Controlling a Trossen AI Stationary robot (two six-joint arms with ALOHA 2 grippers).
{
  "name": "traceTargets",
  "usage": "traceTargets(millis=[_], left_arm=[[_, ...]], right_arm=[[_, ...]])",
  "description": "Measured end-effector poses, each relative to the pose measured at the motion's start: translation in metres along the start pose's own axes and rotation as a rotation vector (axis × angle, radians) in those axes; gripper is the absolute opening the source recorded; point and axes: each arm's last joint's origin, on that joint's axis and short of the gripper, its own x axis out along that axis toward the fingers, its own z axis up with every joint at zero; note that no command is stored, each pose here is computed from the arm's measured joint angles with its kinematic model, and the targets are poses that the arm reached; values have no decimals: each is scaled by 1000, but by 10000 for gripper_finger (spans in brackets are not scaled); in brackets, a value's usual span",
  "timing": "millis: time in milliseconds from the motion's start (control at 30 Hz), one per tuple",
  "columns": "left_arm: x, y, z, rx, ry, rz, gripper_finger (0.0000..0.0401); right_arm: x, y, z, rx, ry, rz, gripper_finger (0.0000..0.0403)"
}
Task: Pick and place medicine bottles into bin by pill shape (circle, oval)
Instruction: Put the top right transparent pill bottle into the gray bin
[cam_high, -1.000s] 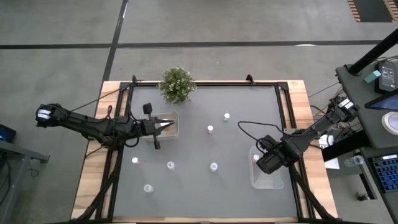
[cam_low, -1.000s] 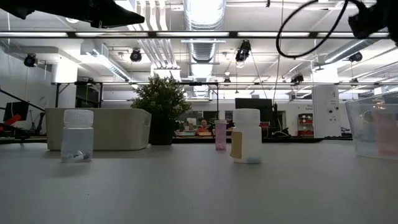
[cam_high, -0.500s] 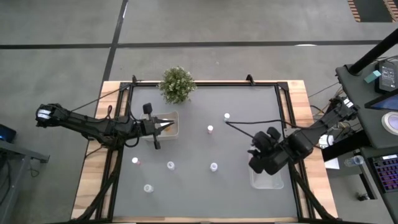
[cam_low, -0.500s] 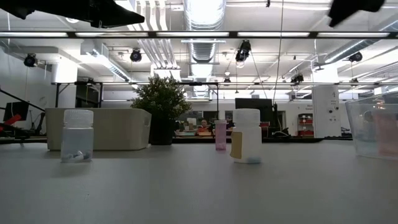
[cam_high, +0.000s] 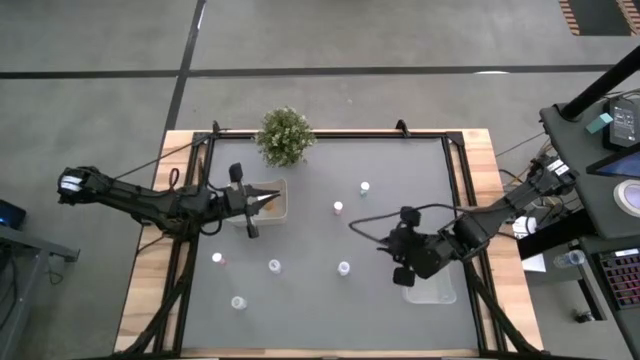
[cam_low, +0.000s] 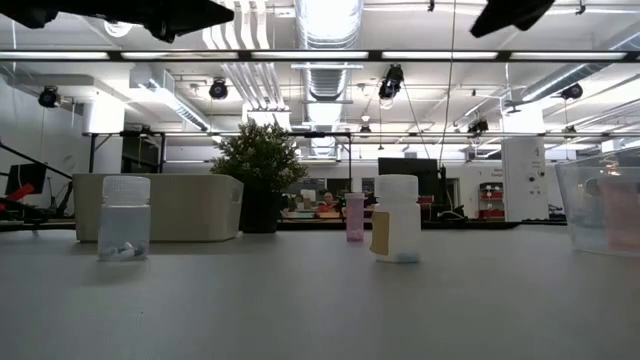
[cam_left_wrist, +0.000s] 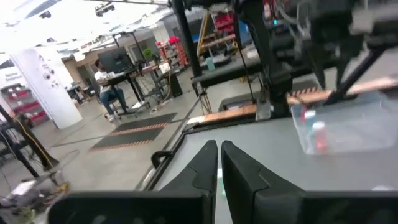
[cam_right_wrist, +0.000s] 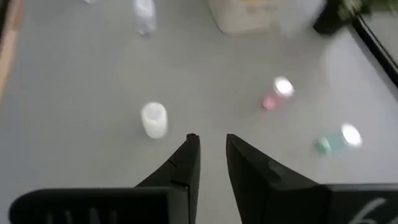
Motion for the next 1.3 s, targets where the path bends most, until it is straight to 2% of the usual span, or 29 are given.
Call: traceTargets(millis=[200,367,500,633,733,867,1000,1300], left_arm=[[11,-8,-2,-162,-24,-18,5],[29,-25,-5,-226,36,-63,5],[43,-41,1,-217,59,-104,5],[56,-55,9,-210,68,-133,5],[68,-64,13,-203,77,-142,5],[83,-76,17,-196,89,-156,5],[95,-93,19,-186,144,-200,5],[128,-115,26,-223,371,-231,5]], right_arm=[[18,-1,-6,-166,-174,41,46],[21,-13,-14,-237,-312,35,40],[21,-26,-21,-262,-447,63,40],[28,-45,-25,-232,-591,74,39],[40,-61,-29,-228,-647,71,38],[49,-76,-38,-287,-702,45,38],[41,-81,-49,-338,-773,14,38],[15,-93,-73,-335,-951,33,38]])
